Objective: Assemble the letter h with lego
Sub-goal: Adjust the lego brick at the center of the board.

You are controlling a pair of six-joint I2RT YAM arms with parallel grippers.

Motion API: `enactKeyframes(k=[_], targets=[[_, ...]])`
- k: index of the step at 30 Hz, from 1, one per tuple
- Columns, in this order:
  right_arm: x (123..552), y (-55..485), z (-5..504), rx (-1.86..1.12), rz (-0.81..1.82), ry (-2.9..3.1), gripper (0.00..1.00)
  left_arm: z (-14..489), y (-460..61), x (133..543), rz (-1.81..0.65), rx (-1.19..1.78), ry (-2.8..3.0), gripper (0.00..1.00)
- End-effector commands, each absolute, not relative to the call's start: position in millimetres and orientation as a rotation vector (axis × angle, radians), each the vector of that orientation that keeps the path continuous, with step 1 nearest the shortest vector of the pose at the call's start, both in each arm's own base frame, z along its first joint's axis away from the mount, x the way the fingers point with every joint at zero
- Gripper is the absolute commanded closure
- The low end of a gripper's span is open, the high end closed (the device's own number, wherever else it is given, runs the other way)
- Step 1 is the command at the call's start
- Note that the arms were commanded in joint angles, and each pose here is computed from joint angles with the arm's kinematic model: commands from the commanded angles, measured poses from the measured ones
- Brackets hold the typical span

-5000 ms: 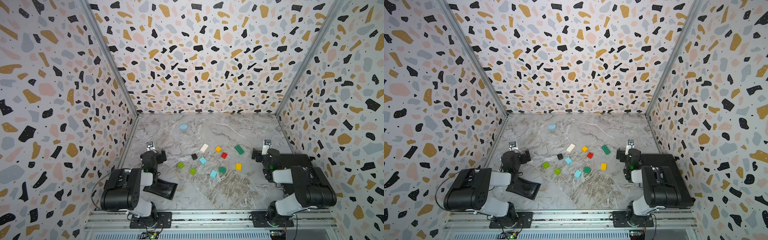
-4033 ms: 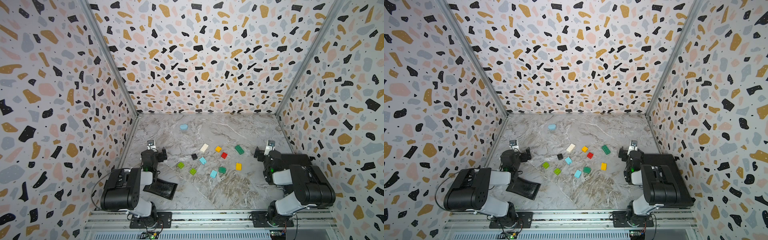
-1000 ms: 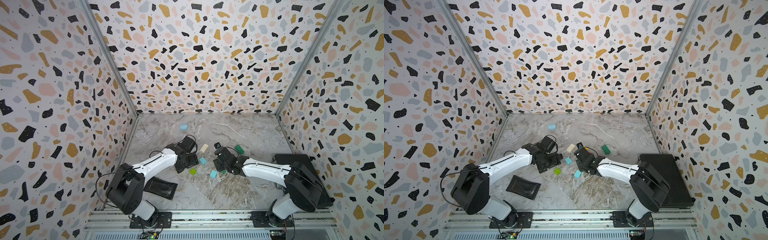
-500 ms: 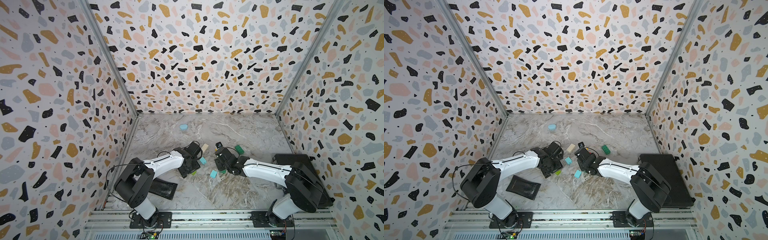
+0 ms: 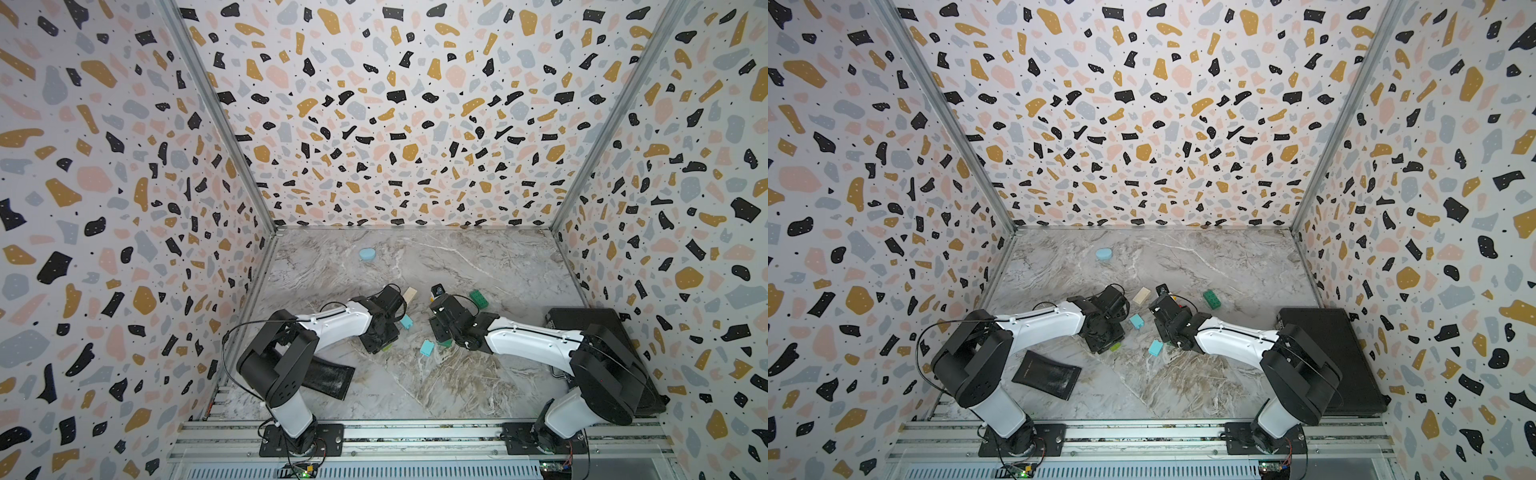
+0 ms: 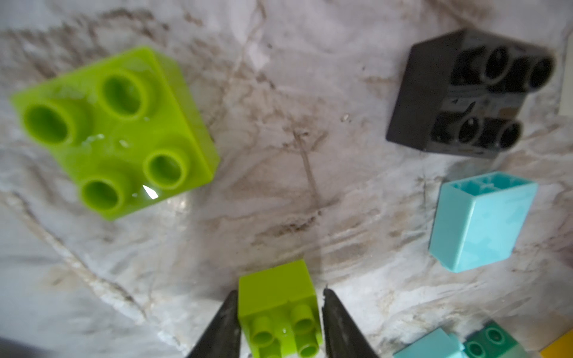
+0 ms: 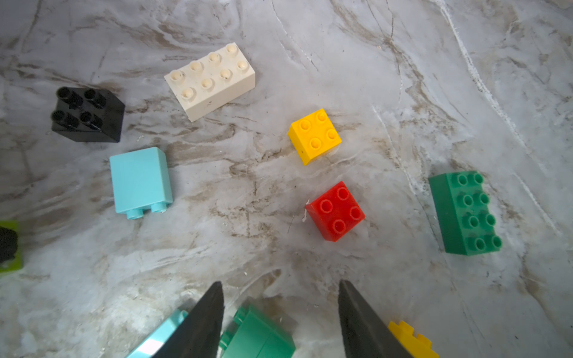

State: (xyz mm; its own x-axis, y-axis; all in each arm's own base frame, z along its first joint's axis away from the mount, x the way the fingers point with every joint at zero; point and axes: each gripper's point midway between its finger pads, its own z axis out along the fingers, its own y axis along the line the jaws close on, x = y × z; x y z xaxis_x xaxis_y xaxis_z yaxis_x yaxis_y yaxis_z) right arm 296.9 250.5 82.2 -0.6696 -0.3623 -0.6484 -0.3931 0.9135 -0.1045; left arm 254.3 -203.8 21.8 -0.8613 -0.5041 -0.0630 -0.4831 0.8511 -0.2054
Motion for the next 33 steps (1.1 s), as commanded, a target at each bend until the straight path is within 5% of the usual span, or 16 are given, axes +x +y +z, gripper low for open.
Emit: enactKeyframes(k=[1,5,13,18,33], targets=[[298.6,248.0,92.7,-0.514,0.056,2.351,0.39,21.8,-203.8,256.2,-0.262,-0.731,2.922,0.71],[299.6,245.7,92.8,-0.502,0.042,2.348,0.39,28.0,-207.3,258.1,-0.275,-0.626,2.942,0.88],[305.5,229.7,95.5,-0.403,0.003,2.353,0.40,35.4,-220.5,247.7,-0.302,-0.138,3.064,0.95],[309.6,214.6,96.5,-0.318,-0.003,2.358,0.39,28.7,-213.5,237.2,-0.244,-0.004,3.097,0.87],[311.8,203.8,97.1,-0.251,0.004,2.355,0.36,52.0,-211.4,247.6,-0.196,0.092,3.021,0.35]])
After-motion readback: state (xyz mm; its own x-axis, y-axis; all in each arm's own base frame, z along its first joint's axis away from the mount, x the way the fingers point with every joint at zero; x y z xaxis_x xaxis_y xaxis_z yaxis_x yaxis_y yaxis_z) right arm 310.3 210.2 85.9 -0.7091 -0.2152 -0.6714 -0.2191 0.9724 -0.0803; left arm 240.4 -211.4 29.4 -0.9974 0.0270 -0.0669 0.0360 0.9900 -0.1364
